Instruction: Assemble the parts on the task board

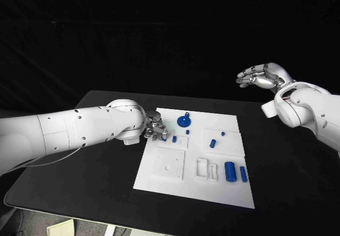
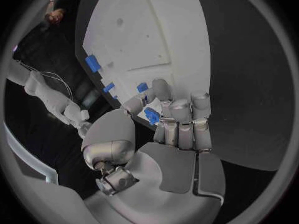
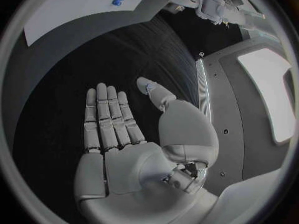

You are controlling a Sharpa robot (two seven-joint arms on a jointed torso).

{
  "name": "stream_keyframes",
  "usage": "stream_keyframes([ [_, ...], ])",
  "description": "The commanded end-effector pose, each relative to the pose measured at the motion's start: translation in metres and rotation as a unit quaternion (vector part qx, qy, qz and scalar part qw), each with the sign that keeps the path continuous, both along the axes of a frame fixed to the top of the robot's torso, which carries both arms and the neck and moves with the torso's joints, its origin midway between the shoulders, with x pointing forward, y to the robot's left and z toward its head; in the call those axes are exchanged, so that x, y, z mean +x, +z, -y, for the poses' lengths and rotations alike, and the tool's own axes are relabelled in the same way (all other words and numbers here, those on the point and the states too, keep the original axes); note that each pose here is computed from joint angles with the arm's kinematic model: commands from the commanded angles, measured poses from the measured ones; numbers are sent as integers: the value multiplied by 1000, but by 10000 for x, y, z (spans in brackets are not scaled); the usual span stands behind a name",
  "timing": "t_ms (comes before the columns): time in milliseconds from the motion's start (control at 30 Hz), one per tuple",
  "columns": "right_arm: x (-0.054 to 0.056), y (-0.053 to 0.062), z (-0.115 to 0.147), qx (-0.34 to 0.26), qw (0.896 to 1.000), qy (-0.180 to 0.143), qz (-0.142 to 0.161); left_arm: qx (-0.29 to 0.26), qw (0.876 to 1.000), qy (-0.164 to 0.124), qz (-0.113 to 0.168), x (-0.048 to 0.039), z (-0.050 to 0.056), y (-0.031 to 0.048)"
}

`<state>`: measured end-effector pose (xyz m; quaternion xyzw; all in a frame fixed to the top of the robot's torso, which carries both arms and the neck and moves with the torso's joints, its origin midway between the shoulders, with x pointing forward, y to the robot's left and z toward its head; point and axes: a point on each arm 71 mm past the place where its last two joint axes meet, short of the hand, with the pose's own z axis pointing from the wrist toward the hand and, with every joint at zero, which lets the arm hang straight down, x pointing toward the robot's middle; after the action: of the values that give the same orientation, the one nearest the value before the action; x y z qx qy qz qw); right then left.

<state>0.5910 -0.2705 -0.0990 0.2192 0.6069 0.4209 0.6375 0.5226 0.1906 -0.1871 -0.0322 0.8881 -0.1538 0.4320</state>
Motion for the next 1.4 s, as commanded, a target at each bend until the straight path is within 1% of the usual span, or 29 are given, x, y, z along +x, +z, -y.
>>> stream_keyframes([
  [33,-2,-5,-17,-1,1000,7,-3,25,999,-13,-15,-18,2,-41],
  [167,-2,-6,-19,-1,1000,8,-3,27,999,-14,-21,-24,8,-47],
  [467,1,-20,-28,-1,1000,8,-4,6,999,-5,-43,-35,20,-62],
  [600,2,-22,-28,-1,1000,9,-5,2,999,-2,-45,-28,16,-62],
  [833,2,-29,-29,-2,1000,9,-6,-12,998,8,-57,-10,12,-68],
  [1033,3,-37,-34,-3,1000,10,-7,-14,998,11,-58,10,14,-66],
  [1233,6,-45,-42,-4,1000,11,-9,-11,998,9,-61,17,24,-68],
  [1400,7,-51,-46,-5,1000,11,-10,-2,998,1,-66,16,47,-74],
])
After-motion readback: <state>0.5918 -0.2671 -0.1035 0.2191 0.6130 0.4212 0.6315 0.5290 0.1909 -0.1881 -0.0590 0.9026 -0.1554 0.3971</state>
